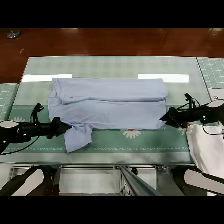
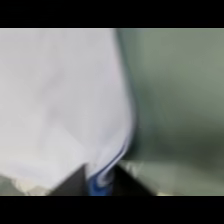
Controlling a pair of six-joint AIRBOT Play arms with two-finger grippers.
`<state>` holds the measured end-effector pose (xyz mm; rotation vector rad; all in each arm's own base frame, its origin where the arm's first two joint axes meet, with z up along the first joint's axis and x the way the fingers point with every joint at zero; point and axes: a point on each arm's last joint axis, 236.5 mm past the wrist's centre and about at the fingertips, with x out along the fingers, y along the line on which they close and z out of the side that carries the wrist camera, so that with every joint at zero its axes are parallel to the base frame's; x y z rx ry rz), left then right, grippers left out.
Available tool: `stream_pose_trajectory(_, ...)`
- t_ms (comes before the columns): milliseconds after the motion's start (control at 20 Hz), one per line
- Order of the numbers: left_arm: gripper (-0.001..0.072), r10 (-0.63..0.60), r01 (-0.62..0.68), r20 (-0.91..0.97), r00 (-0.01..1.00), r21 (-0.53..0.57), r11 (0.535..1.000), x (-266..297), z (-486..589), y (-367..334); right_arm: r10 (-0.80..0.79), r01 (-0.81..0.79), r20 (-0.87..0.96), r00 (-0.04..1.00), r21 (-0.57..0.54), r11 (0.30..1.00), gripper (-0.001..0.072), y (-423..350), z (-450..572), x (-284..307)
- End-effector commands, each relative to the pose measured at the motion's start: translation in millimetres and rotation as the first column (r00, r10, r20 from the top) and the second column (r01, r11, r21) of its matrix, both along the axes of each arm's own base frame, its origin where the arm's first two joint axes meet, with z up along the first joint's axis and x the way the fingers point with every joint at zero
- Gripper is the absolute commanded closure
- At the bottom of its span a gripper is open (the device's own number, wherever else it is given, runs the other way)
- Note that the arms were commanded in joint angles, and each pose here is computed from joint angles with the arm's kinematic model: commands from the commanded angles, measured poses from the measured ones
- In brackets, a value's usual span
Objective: Fold the shirts.
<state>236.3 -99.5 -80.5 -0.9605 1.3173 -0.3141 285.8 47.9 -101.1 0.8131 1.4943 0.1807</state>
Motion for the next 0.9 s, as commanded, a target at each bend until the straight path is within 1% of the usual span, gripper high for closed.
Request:
stream_pose_trajectory(0,0.0682,0.007,-0.008,0.048,0.999,0.012,1.0,16.8,12.1,6.2,0.066,-0.07,0.094,0.993,0.048,0.996,0.0691,20.0,25.0,31.9)
stream_pose_trajectory(100,0.0682,0.024,-0.029,0.131,0.991,0.042,0.999,46.4,35.8,21.2,0.089,-0.093,0.147,0.985,0.019,0.996,0.0691,9.4,44.8,50.2)
stream_pose_trajectory(200,0.0682,0.051,-0.071,0.224,0.973,0.081,0.994,81.9,65.5,39.8,0.071,-0.071,0.209,0.975,-0.009,0.997,0.069,-6.3,66.8,75.8)
stream_pose_trajectory(250,0.0682,0.074,-0.101,0.254,0.964,0.093,0.991,98.7,77.2,47.0,0.077,-0.076,0.227,0.971,-0.013,0.997,0.069,-9.0,75.8,86.9)
stream_pose_trajectory(350,0.0682,0.074,-0.115,0.302,0.951,0.119,0.986,130.0,90.3,52.2,0.1,-0.102,0.25,0.963,-0.005,0.995,0.069,-4.2,84.6,107.2)
stream_pose_trajectory(550,0.0682,0.08,-0.115,0.284,0.956,0.11,0.987,192.6,84.5,47.1,0.073,-0.07,0.262,0.962,-0.019,0.997,0.069,-5.0,76.9,153.6)
stream_pose_trajectory(700,0.0682,0.068,-0.091,0.252,0.965,0.081,0.993,237.5,74.0,37.0,0.03,-0.033,0.236,0.971,0.007,0.999,0.069,-9.3,67.3,184.3)
stream_pose_trajectory(850,0.0682,0.054,-0.072,0.239,0.97,0.067,0.995,266.6,62.0,30.9,-0.006,-0.002,0.225,0.974,0.032,0.999,0.069,-12.2,55.9,206.5)
